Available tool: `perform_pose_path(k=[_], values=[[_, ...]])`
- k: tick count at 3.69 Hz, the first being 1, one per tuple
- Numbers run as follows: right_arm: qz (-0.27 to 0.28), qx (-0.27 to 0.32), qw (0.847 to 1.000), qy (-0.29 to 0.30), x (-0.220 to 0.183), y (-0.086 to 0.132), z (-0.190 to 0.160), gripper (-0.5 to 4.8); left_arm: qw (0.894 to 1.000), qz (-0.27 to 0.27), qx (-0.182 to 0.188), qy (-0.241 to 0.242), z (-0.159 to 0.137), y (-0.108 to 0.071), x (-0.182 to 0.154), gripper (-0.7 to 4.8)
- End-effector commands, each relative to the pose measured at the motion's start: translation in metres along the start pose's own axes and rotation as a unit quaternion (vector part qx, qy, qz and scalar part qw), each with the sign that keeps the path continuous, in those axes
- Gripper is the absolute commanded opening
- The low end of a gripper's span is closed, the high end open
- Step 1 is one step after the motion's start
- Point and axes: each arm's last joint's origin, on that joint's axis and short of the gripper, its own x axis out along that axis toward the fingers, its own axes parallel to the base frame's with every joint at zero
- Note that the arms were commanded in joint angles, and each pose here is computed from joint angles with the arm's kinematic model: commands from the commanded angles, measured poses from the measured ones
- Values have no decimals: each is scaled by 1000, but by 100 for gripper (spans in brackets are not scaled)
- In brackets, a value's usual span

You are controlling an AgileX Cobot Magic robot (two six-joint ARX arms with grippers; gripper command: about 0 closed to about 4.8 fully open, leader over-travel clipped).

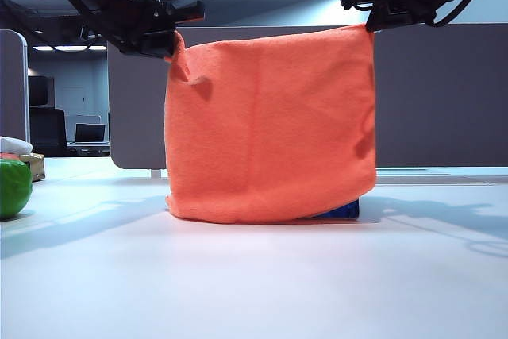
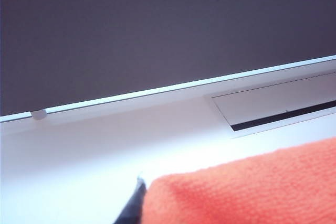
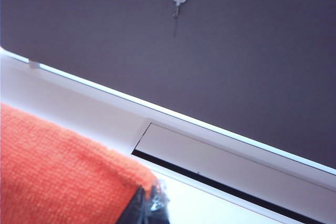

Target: Pick up the cloth from the table and use it to cover the mirror.

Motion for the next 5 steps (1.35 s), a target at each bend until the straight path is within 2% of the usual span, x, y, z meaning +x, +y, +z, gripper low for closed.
perform_pose_path(k=[1,2,4,5], values=[[-24,-7,998,-64,-1,-4,14,-6,999,4,-4,-44,10,0,-1,12],[-47,-8,998,-50,-1,-6,12,-6,999,5,-4,-45,11,0,-1,-5],[-46,-12,999,-12,2,-8,2,-6,999,21,-5,-40,10,1,-1,-5],[-45,-13,999,-1,3,-8,0,-5,999,31,-5,-40,10,2,-1,127]])
